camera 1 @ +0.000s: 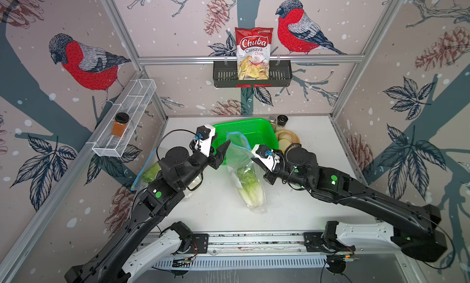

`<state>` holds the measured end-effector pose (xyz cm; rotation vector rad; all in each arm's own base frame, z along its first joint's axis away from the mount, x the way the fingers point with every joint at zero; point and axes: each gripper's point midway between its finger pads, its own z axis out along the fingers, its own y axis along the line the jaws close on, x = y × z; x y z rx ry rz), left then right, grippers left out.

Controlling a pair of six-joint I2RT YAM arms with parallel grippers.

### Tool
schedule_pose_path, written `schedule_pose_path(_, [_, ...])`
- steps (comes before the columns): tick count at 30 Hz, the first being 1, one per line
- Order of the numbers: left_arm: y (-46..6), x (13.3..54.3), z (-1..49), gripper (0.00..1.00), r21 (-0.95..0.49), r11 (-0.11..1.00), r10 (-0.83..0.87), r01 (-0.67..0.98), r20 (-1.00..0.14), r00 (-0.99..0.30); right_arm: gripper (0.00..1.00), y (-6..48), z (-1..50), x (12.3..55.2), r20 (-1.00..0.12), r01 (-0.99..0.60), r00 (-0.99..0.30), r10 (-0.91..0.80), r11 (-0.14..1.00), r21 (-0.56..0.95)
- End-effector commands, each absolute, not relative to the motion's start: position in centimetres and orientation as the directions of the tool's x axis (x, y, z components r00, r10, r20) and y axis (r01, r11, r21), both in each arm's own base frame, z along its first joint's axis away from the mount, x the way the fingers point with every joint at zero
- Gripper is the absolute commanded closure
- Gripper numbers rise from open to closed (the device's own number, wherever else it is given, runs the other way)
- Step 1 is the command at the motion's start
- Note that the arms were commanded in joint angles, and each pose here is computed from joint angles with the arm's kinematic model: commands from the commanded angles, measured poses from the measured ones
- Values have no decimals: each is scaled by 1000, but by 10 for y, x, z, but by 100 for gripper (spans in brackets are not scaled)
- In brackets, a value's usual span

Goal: Put the chinese cabbages into a zipper bag and zip it
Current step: Zip the zipper on the zipper food storage bag.

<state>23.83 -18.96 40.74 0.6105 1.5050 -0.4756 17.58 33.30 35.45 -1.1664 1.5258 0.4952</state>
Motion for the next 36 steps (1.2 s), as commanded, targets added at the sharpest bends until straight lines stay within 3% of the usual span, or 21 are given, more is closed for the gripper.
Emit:
schedule_pose_path(1, [-215,216,425,43,276,609,147,744,-960,236,100,326,360,177,-895,-867,115,-432,396,-303])
schedule_pose_path(9, [-251,192,416,45,373,353,187,858,-927,326,100,320,360,177,-869,-876,120,-480,361,-320])
schedule_pose_path(17, [-274,194,409,48,408,213,208,888,-907,367,100,317,357,176,-839,-884,107,-534,335,-326])
schedule_pose_path(21, [-286,195,396,56,378,118,246,918,-907,341,100,314,358,176,-833,-884,98,-545,337,-324])
schedule_pose_path(30, [-295,192,390,64,374,43,235,927,-905,354,100,315,359,175,-831,-887,93,-548,333,-319])
schedule_pose_path(34, [-298,192,389,77,365,25,225,931,-909,350,100,316,358,175,-832,-889,93,-547,330,-317])
schedule_pose_path(36, [-301,192,389,78,362,15,220,932,-911,350,100,315,357,176,-831,-887,94,-549,333,-320])
